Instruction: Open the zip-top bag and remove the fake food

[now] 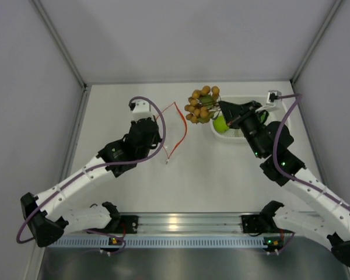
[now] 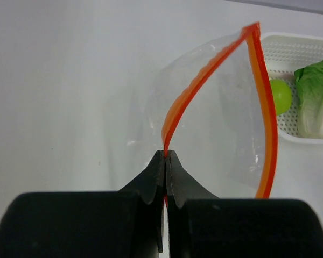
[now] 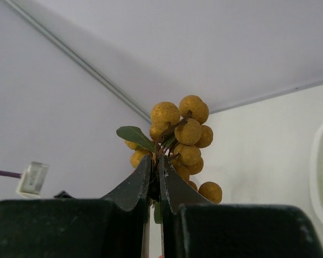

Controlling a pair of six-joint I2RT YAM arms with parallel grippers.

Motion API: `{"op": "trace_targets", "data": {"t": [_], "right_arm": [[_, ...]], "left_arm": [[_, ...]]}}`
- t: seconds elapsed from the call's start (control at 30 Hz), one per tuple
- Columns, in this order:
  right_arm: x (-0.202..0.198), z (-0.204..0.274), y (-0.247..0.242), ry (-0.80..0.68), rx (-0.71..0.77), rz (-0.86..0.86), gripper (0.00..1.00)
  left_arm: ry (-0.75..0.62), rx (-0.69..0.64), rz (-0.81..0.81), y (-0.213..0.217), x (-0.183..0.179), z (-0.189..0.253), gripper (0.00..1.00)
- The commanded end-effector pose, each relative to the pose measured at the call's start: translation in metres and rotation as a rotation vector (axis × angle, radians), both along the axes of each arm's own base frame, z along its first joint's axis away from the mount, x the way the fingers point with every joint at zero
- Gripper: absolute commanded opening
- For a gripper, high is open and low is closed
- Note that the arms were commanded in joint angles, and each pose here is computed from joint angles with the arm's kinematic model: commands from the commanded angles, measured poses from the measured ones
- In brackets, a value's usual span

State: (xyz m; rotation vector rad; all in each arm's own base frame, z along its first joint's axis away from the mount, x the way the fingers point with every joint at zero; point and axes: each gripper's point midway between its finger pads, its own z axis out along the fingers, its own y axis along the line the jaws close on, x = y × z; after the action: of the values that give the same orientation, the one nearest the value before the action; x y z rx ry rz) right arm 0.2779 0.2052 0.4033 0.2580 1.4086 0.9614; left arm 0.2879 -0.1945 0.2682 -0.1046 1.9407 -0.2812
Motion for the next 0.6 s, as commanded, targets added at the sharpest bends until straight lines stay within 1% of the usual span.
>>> {"op": "trace_targets", "data": {"t": [0.0, 0.13, 0.37, 0.57], "right_arm": [[0.007, 0.000, -0.020, 0.032, -0.052, -0.044, 0.00], [0.030, -0.016, -0.049, 0.083, -0.088, -0.135, 0.00], [0.070, -0.047, -0.088, 0.160, -0.182, -0.273, 0.00], [0.100, -0.071, -0.123, 0.202, -0.230, -0.377, 0.00]], "left_arm": [[-0.041, 0.045, 0.022, 0.010, 0.007, 0.024, 0.00], [-0.039, 0.063, 0.013, 0.014, 0.005, 0.028, 0.00], [-0.008, 0.122, 0.000, 0.025, -0.002, 0.024, 0.00], [-0.004, 0.135, 0.001, 0.037, -0.012, 0.021, 0.00]]}}
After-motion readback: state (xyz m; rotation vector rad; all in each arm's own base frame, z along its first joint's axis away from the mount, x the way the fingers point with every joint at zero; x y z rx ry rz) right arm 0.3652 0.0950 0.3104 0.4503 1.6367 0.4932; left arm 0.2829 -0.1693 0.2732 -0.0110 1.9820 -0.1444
